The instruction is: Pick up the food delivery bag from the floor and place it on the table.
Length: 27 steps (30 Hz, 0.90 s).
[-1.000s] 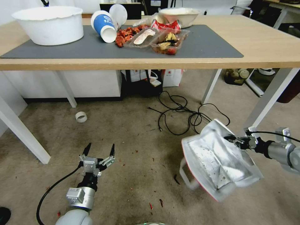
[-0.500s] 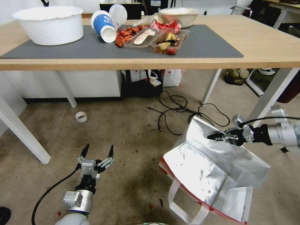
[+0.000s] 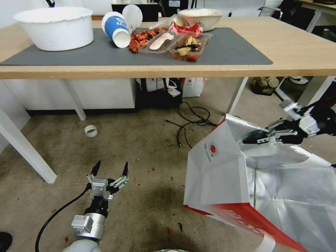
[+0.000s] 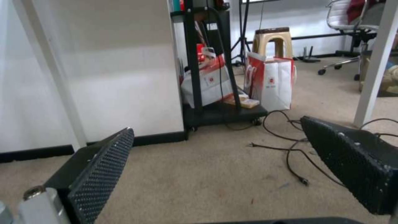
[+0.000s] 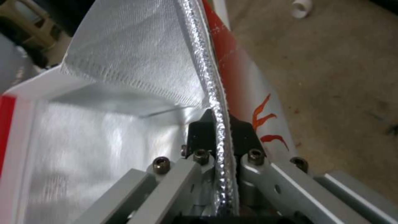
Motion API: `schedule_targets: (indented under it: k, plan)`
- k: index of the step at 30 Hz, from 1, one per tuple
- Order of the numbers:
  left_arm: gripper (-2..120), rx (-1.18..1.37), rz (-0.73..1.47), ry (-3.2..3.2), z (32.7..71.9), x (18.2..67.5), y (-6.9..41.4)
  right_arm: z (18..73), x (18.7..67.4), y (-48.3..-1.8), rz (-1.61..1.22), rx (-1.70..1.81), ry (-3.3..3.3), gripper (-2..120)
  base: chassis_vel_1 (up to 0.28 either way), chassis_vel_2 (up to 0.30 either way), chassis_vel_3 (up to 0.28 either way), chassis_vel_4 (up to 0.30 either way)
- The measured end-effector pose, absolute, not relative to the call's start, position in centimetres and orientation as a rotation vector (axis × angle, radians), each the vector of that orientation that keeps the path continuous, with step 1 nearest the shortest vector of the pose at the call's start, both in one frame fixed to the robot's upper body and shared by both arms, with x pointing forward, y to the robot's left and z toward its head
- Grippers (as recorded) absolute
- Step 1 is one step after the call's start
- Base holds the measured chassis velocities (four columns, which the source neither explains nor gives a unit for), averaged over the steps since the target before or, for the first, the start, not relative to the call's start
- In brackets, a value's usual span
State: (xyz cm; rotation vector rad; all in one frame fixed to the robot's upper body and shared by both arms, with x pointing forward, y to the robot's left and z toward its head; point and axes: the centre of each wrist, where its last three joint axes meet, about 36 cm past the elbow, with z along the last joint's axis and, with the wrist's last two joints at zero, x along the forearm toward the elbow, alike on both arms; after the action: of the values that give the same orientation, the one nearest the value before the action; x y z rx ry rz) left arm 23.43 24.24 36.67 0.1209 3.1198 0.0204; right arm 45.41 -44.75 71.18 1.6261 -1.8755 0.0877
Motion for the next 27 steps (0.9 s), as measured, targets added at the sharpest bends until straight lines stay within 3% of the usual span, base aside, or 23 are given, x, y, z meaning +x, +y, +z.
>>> schedule_targets:
  k: [27]
  plan:
    - [100,0.086,0.069,3.099,37.3,22.4,24.3,70.2,45.1,-43.3,0.088,1.728,-1.808,0,0.000,0.000,0.000,0.000]
